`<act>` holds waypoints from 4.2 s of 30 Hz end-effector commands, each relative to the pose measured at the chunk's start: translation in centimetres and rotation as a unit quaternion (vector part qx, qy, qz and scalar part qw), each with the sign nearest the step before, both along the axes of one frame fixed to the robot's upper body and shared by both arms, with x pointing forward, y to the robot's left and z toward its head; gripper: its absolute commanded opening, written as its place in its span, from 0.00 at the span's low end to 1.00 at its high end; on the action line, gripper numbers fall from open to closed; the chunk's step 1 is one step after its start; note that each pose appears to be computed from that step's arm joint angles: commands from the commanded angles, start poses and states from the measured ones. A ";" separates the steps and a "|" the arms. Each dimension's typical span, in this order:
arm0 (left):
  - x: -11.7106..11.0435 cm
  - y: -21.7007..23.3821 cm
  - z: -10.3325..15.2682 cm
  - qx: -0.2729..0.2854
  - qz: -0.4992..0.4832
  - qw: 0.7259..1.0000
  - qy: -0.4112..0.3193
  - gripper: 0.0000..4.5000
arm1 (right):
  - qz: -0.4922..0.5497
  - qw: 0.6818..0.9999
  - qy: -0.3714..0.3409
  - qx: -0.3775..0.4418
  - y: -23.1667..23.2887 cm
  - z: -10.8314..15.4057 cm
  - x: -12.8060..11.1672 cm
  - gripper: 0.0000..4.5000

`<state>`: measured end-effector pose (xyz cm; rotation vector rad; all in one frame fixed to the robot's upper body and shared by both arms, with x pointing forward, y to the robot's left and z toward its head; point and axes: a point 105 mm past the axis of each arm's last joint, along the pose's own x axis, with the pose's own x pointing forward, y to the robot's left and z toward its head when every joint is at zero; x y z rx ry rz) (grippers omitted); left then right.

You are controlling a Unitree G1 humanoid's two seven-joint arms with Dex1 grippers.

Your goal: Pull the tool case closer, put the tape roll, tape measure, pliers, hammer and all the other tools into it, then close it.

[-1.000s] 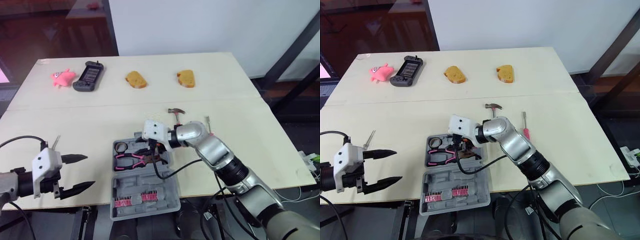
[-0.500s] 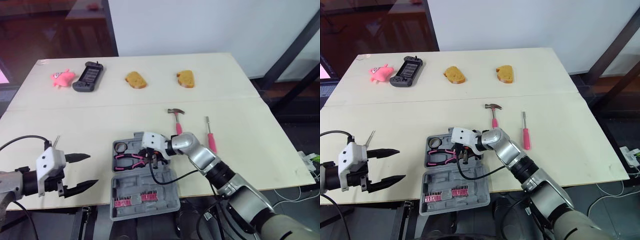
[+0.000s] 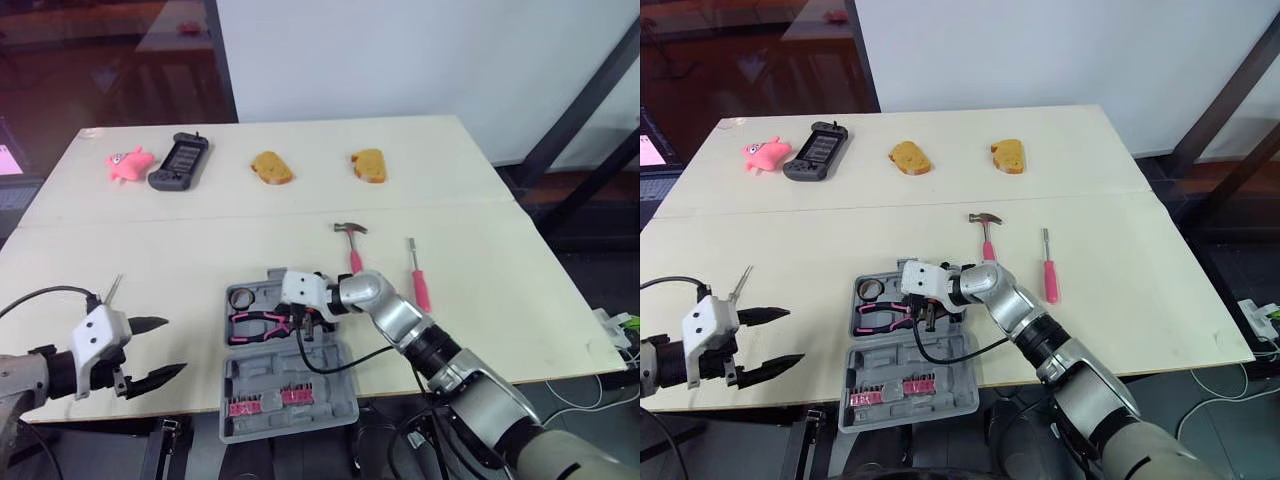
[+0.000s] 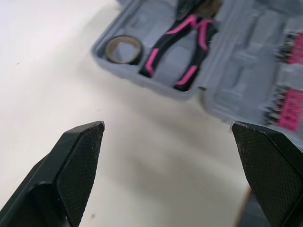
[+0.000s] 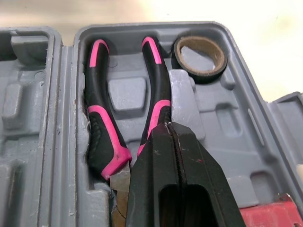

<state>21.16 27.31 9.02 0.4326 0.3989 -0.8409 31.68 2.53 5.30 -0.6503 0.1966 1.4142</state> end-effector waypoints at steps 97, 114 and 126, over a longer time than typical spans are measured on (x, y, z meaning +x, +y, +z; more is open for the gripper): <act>9.6 -9.0 -5.1 0.000 -0.032 0.999 -0.042 0.01 | -0.089 0.994 0.041 -0.047 -7.9 -1.5 1.9 0.00; 9.2 -11.6 -5.8 -0.028 -0.062 0.997 -0.028 0.01 | -0.102 0.992 0.056 -0.054 -9.3 -2.0 1.3 0.00; 8.8 -12.4 -6.0 -0.032 -0.074 0.997 -0.019 0.01 | -0.106 0.990 0.068 -0.058 -9.7 -2.4 0.5 0.00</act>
